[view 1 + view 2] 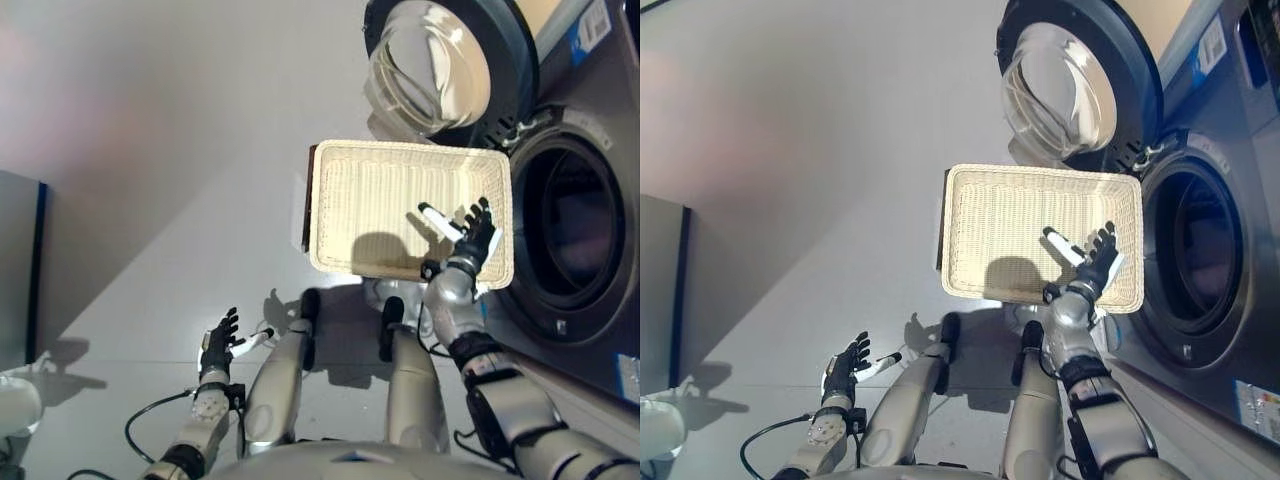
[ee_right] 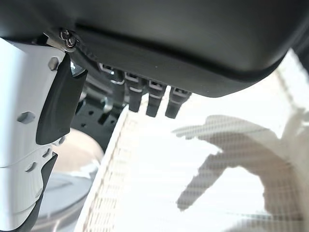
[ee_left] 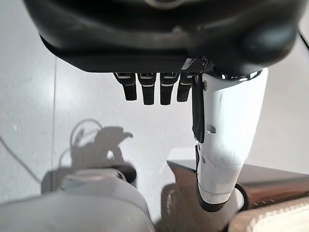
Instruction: Pick up the clothes and place them into the washing machine
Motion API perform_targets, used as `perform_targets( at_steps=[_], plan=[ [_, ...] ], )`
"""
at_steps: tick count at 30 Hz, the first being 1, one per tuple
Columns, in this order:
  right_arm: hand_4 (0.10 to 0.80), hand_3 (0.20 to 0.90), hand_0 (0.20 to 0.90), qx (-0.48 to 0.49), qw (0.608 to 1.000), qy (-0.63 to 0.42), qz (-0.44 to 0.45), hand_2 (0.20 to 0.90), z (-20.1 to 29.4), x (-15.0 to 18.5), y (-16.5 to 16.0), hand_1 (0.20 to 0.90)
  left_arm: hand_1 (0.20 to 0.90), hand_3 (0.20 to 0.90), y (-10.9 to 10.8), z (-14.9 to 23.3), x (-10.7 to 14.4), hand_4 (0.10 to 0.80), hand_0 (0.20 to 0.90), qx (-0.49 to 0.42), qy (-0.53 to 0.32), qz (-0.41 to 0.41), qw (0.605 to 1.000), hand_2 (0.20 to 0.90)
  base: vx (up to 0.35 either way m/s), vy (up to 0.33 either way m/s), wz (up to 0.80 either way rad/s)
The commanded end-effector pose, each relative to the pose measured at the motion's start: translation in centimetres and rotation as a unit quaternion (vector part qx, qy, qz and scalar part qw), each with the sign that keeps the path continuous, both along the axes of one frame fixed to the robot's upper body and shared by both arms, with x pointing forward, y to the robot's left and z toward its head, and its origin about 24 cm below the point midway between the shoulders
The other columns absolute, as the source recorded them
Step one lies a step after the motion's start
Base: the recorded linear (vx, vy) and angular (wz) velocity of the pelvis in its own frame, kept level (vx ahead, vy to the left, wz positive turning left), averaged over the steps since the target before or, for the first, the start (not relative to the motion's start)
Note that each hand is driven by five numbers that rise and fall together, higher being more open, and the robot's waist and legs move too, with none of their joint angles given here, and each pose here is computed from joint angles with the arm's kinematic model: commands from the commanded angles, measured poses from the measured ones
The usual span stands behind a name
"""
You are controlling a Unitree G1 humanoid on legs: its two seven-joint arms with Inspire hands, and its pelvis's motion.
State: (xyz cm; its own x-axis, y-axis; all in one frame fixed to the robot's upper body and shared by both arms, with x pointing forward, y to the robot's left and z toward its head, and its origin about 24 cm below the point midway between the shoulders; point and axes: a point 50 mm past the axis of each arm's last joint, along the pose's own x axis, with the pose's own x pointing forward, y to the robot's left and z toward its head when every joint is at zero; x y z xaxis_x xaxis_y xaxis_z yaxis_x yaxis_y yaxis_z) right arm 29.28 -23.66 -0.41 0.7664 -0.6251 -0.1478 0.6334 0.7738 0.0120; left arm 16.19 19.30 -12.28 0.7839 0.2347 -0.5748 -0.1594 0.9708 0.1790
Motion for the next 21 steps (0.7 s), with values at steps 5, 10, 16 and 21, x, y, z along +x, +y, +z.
perform_targets(
  at_steps=[5,10,16,21],
  plan=[
    [0.8,0.9,0.9,-0.068,0.985,0.107,0.113,0.9,-4.7,-6.2,-0.9,0.9,0.9,0.9,3.8,-1.7,-3.6,0.8,0.9,0.035,0.093,0.011,0.995,0.9,0.087,0.004,0.01],
    [0.8,0.9,0.9,-0.082,0.95,0.24,0.182,0.9,-9.1,-10.4,-0.3,0.9,0.9,0.9,4.5,-2.4,-5.4,0.8,0.9,0.035,0.142,0.005,0.989,0.9,0.081,0.018,-0.09],
    [0.8,0.9,0.9,-0.109,0.829,0.483,0.259,0.9,-15.1,-19.4,1.1,0.9,0.9,0.9,3.6,-3.6,-7.4,0.8,0.9,0.046,0.21,-0.032,0.976,0.9,0.106,0.019,0.0],
    [0.8,0.9,0.9,-0.089,0.767,0.575,0.27,0.9,-16.3,-23.2,0.7,0.9,0.9,0.9,2.6,-4.2,-8.2,0.8,0.9,0.035,0.249,-0.068,0.966,0.9,0.045,0.027,-0.1]
  ],
)
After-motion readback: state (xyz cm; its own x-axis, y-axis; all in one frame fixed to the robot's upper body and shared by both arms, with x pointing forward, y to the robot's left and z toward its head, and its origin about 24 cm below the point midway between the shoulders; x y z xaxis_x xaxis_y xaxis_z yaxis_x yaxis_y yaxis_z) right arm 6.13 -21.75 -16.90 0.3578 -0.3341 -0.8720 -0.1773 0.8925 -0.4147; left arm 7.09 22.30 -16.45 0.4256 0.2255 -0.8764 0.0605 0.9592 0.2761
